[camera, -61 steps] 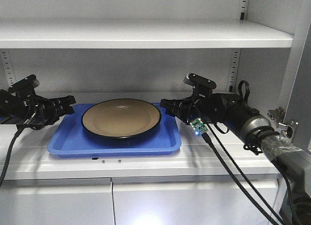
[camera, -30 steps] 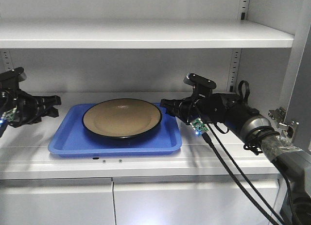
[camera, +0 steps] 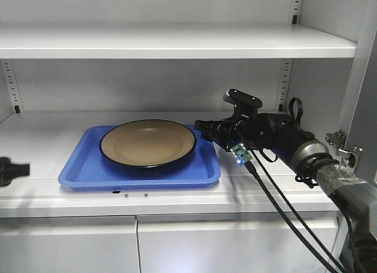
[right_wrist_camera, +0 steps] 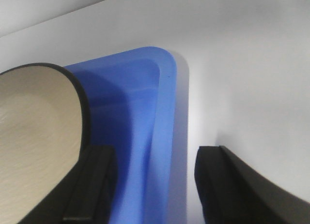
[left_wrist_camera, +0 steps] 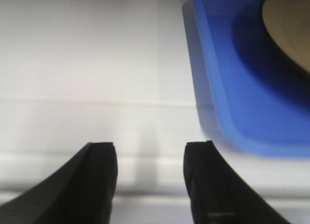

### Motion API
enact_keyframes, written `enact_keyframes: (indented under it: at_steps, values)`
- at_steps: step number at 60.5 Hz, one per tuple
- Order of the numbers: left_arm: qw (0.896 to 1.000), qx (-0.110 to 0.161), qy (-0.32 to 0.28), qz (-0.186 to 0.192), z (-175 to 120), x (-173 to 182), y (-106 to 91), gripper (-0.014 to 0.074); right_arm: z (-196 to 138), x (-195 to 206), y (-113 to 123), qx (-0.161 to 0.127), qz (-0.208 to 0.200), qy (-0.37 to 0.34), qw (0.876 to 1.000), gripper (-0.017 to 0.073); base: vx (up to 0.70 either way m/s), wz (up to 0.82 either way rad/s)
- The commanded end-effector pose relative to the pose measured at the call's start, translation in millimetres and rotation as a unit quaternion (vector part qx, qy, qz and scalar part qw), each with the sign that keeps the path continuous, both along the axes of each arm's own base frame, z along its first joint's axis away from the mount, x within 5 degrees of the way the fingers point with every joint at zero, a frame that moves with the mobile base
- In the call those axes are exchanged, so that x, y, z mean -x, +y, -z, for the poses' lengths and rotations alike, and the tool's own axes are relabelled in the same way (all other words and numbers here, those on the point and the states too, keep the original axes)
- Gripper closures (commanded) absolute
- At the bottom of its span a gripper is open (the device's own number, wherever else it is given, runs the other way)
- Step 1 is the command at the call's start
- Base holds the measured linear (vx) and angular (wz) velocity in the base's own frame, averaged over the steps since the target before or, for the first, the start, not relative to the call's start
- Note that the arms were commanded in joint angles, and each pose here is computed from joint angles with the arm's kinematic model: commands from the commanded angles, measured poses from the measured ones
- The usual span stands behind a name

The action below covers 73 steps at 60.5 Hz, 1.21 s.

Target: Place disk in tray to left cabinet

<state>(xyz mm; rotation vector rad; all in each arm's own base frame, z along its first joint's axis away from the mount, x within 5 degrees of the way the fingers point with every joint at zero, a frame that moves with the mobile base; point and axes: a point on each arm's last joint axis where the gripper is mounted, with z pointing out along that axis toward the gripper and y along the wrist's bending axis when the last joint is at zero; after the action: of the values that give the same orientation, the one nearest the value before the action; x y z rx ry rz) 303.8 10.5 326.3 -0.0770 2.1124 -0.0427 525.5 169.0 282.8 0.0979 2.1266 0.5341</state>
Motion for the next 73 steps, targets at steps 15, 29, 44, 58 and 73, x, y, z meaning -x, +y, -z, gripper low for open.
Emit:
enact_keyframes:
  at_steps: [15,29,44,58,73]
  values:
    - [0.996,-0.042,-0.078,0.002,24.8,111.0,-2.4,0.0295,-61.9,11.7,-4.6,-0.027,0.006,-0.093,0.995,0.0122,0.00,0.00]
    - [0.983,-0.089,-0.163,0.012,61.0,171.4,-4.6,0.0594,-61.9,11.7,-4.6,-0.027,0.006,-0.093,0.995,0.0122,0.00,0.00]
    - [0.961,-0.049,-0.270,-0.015,102.5,218.8,-5.7,0.0603,-61.9,11.7,-4.6,-0.027,0.006,-0.093,0.995,0.0122,0.00,0.00]
    - [0.944,-0.053,-0.326,-0.015,122.7,241.9,-7.0,0.0601,-62.0,11.7,-4.6,-0.027,0.006,-0.093,0.995,0.0122,0.00,0.00]
    - [0.940,-0.052,-0.338,-0.015,122.5,247.0,-7.4,0.0601,-61.3,11.5,-4.5,-0.027,0.006,-0.092,0.995,0.0122,0.00,0.00]
